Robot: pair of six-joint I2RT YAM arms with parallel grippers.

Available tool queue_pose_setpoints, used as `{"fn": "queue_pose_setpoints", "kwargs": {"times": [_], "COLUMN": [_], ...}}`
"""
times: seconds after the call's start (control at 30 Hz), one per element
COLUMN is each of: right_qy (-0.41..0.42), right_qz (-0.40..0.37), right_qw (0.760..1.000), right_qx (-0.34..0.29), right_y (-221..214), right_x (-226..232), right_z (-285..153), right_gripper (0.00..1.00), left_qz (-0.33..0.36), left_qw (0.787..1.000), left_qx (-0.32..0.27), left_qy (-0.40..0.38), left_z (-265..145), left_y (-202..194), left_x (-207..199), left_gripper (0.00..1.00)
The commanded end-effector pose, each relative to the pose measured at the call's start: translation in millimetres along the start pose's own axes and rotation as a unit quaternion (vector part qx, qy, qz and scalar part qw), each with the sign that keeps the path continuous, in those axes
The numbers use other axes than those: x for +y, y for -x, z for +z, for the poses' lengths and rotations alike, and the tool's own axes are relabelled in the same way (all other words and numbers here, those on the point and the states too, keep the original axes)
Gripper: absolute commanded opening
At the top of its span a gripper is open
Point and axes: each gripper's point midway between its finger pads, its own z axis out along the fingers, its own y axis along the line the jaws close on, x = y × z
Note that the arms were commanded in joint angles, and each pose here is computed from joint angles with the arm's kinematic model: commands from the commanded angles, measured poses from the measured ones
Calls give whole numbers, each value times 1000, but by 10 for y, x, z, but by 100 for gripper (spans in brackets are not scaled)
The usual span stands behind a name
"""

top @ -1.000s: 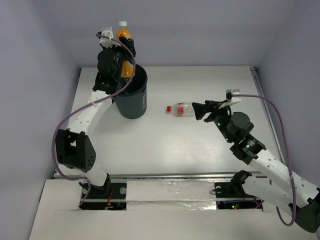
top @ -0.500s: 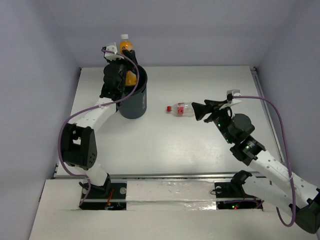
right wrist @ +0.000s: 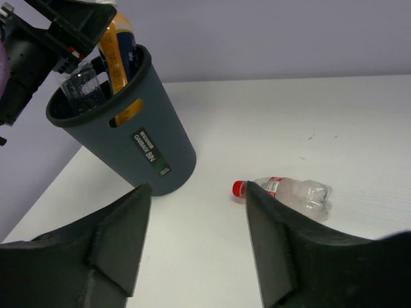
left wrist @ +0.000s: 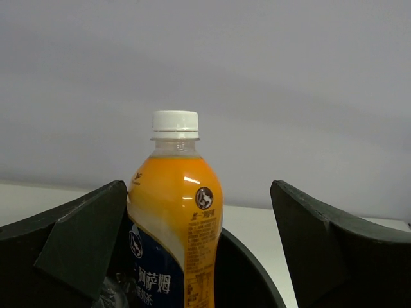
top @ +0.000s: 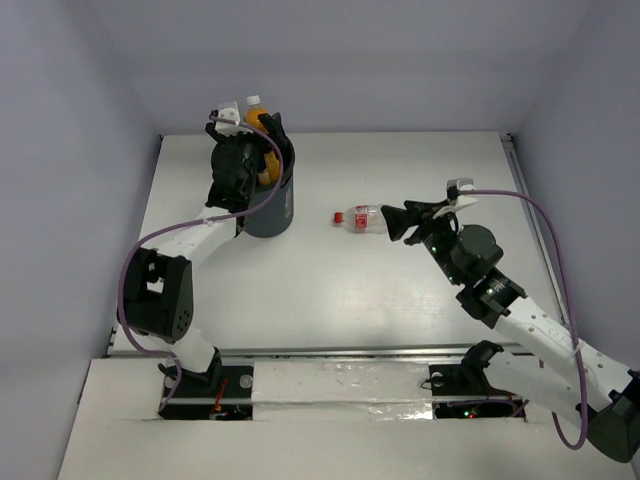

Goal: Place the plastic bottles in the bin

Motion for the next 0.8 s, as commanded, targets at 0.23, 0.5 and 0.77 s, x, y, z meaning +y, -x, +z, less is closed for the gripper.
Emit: {"fn": "queue_pose_setpoints", "kwargs": {"times": [0.23, 0.5, 0.77], "right_qy": [13, 62, 78], "right_qz": [-21, -49, -131], "right_qw": [999, 985, 939], "right_qx": [44, 156, 309], "right_y": [-219, -701, -1229], "right_x": [67, 260, 194], "right_z": [262, 547, 849], "right_gripper": [29, 26, 26], "left_qz": [-35, -58, -76], "left_qw": [993, 988, 988], "left_qx": [-106, -132, -41], "left_qy": [-32, -62, -127], "left_z": [-281, -528, -760], "left_y": [1191, 1799, 1894], "left_x": [-290, -523, -889], "left_gripper": [99, 74, 11]}}
